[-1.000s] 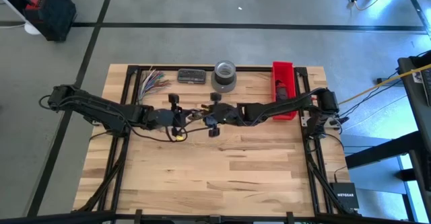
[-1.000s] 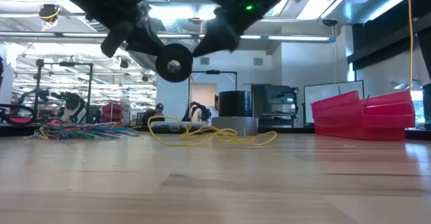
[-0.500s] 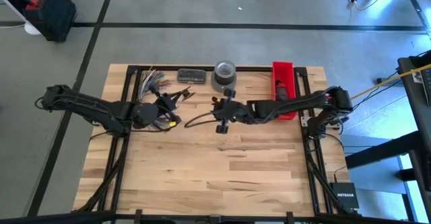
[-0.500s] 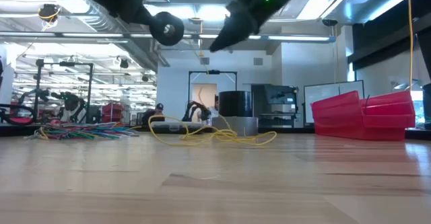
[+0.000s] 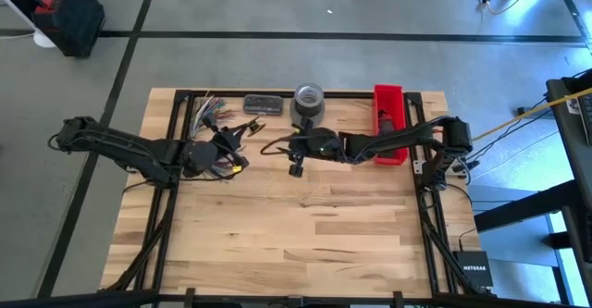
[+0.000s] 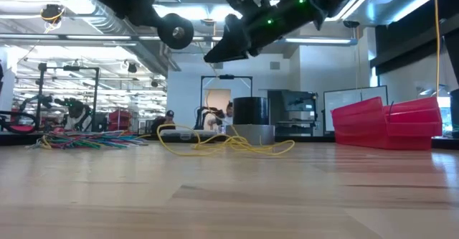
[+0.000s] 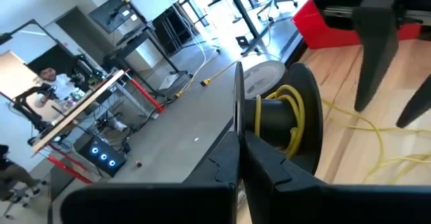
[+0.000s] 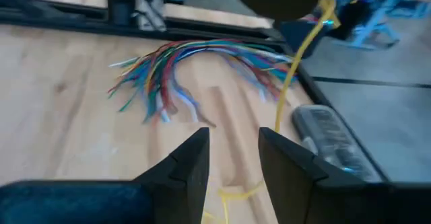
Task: Coil cords
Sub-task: Coil the yellow wire on the spool
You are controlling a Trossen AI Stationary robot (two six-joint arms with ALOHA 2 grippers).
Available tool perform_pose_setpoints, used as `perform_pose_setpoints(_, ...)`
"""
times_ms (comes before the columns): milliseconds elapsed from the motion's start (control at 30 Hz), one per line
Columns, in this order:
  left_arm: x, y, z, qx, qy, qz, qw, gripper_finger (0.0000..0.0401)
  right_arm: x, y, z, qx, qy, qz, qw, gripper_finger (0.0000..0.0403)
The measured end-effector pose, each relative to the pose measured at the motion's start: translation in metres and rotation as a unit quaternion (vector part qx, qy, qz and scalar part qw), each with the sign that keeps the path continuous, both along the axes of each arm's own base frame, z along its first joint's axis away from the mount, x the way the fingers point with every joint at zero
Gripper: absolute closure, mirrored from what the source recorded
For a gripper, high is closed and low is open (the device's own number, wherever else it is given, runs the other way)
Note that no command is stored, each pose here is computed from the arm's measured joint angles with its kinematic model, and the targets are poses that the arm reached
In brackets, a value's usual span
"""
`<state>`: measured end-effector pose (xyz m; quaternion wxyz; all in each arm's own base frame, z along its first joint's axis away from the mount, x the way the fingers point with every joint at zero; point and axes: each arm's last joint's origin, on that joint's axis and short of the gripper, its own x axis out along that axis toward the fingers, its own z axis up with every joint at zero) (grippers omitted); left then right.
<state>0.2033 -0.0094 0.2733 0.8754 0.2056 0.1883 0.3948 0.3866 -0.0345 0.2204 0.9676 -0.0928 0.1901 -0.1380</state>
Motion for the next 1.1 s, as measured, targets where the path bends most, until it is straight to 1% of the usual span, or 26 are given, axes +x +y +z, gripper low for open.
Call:
perform_pose_setpoints(67,0.000,0.000,0.000,0.000,0.000,0.000,1.000,0.0401,0.000,-0.002,-0.001,-0.008,0.003,-0.020,1.000,0.0278)
perform_pose_setpoints(133,0.000,0.000,0.000,0.000,0.001,0.000,1.000,0.0401,0.000,-0.002,-0.001,-0.012,0.006,-0.015,1.000,0.0294)
perform_pose_setpoints(233,0.000,0.000,0.000,0.000,0.000,0.000,1.000,0.0401,0.000,-0.001,-0.001,-0.029,0.016,-0.004,0.999,0.0335)
perform_pose_setpoints(333,0.000,0.000,0.000,0.002,0.002,-0.001,1.000,0.0401,0.000,-0.001,-0.002,-0.031,0.018,-0.004,0.999,0.0386)
perform_pose_setpoints(367,0.000,0.000,0.000,0.002,0.003,-0.001,1.000,0.0401,0.000,-0.001,-0.003,-0.030,0.018,-0.004,0.999,0.0394)
perform_pose_setpoints(400,0.000,0.000,0.000,0.002,0.003,-0.001,1.000,0.0401,0.000,-0.001,-0.004,-0.030,0.021,-0.005,0.999,0.0395)
perform_pose_setpoints(500,0.000,0.000,0.000,0.002,0.003,-0.001,1.000,0.0401,0.002,-0.001,-0.006,-0.026,0.018,0.006,0.999,0.0379)
perform_pose_setpoints(567,0.000,0.000,0.000,0.002,0.003,-0.002,1.000,0.0401,0.002,-0.001,-0.007,-0.026,0.021,0.008,0.999,0.0376)
perform_pose_setpoints(633,0.000,0.000,0.000,0.002,0.003,-0.002,1.000,0.0401,0.003,-0.001,-0.010,-0.029,0.022,0.001,0.999,0.0385)
perform_pose_setpoints(733,0.000,0.000,0.000,0.003,0.005,-0.002,1.000,0.0401,0.003,-0.003,-0.010,-0.035,0.024,-0.024,0.999,0.0398)
perform_pose_setpoints(800,0.000,0.000,0.000,0.004,0.007,-0.003,1.000,0.0401,0.001,-0.003,-0.010,-0.026,0.025,-0.033,0.999,0.0394)
perform_pose_setpoints(833,0.000,0.000,0.000,0.005,0.008,-0.003,1.000,0.0401,0.000,-0.003,-0.009,-0.017,0.029,-0.036,0.999,0.0386)
perform_pose_setpoints(933,0.000,0.000,-0.001,0.004,0.008,-0.003,1.000,0.0401,-0.007,-0.001,-0.002,0.004,0.040,-0.030,0.999,0.0343)
perform_pose_setpoints(1033,0.000,0.000,-0.001,0.004,0.009,-0.003,1.000,0.0401,-0.015,0.000,0.007,0.009,0.057,-0.020,0.998,0.0300)
perform_pose_setpoints(1100,0.000,0.000,-0.001,0.003,0.008,-0.002,1.000,0.0401,-0.019,0.000,0.010,0.010,0.068,-0.022,0.997,0.0279)
